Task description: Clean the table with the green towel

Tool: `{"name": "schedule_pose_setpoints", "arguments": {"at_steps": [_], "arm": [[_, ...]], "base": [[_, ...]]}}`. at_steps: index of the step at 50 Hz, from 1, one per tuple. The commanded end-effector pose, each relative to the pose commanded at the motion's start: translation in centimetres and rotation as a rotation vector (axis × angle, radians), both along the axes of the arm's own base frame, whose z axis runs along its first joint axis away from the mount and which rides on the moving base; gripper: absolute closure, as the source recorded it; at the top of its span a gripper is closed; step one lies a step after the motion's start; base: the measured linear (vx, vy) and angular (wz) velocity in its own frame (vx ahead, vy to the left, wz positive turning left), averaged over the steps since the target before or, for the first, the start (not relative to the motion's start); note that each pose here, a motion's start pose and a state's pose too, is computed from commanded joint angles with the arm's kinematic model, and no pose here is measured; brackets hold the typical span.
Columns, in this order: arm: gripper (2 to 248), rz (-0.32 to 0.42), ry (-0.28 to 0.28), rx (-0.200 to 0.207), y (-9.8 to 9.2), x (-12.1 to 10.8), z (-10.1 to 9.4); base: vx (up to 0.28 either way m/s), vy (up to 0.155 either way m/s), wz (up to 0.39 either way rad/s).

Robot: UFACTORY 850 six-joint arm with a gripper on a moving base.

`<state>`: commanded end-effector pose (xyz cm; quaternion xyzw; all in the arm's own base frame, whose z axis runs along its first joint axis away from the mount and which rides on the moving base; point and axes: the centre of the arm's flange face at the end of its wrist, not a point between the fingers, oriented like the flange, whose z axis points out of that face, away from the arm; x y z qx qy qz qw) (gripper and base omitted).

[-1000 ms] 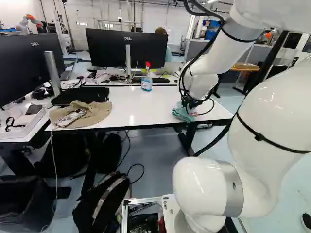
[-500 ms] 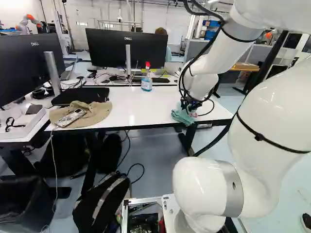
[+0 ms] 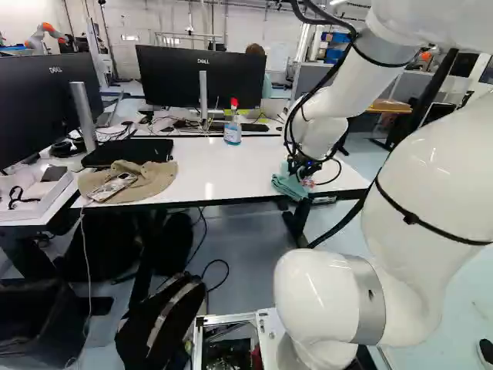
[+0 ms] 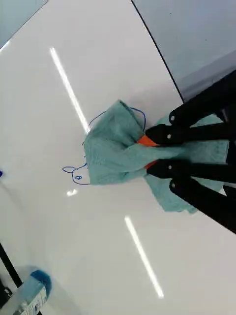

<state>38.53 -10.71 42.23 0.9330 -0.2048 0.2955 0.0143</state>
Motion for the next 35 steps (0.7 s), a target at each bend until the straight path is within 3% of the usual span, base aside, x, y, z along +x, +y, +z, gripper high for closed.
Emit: {"name": "schedule_pose_setpoints", "arguments": {"at_steps": [17,35], "arm": [[204,-0.067,0.000,0.000,-2.7,-0.4,0.0],[204,-0.126,0.000,0.000,-5.8,0.8,0.1]], "base": [[0.000,0.000,0.000],[0.000,0.000,0.000]]}}
